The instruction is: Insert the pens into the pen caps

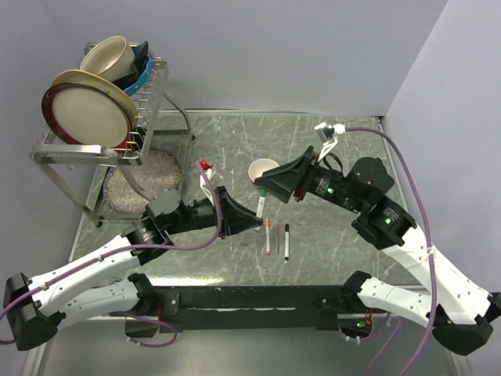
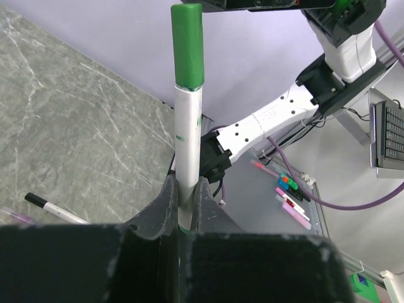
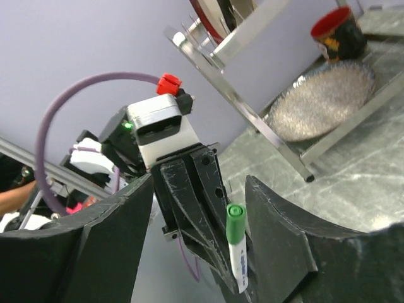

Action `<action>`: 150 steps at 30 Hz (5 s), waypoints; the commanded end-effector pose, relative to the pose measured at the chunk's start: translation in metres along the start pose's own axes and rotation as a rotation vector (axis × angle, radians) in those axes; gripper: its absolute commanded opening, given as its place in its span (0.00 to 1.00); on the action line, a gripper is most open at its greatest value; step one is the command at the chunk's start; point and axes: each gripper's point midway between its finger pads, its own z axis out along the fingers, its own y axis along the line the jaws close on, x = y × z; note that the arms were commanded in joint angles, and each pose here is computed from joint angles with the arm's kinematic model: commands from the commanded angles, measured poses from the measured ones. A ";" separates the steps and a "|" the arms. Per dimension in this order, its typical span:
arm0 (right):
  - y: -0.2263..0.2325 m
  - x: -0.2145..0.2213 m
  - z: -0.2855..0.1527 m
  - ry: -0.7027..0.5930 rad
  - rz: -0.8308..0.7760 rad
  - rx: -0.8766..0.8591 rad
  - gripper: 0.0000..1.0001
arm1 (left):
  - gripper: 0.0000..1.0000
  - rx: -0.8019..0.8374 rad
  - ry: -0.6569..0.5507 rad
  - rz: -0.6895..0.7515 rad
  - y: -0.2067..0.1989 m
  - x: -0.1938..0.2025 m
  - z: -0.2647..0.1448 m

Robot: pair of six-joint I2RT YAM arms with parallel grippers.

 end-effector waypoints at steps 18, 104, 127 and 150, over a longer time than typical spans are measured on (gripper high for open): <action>0.016 0.004 0.016 0.005 -0.069 0.033 0.54 | 0.01 0.029 -0.047 0.070 -0.016 -0.012 -0.016; -0.041 0.264 -0.064 0.696 0.074 0.046 0.00 | 0.01 -0.137 -0.219 0.149 0.029 -0.118 -0.007; -0.036 0.284 -0.049 0.711 0.091 0.058 0.00 | 0.01 -0.110 -0.265 0.124 0.025 -0.135 -0.025; -0.027 0.071 -0.029 0.042 0.054 0.419 0.93 | 0.01 -0.399 -0.139 -0.026 0.078 -0.070 -0.056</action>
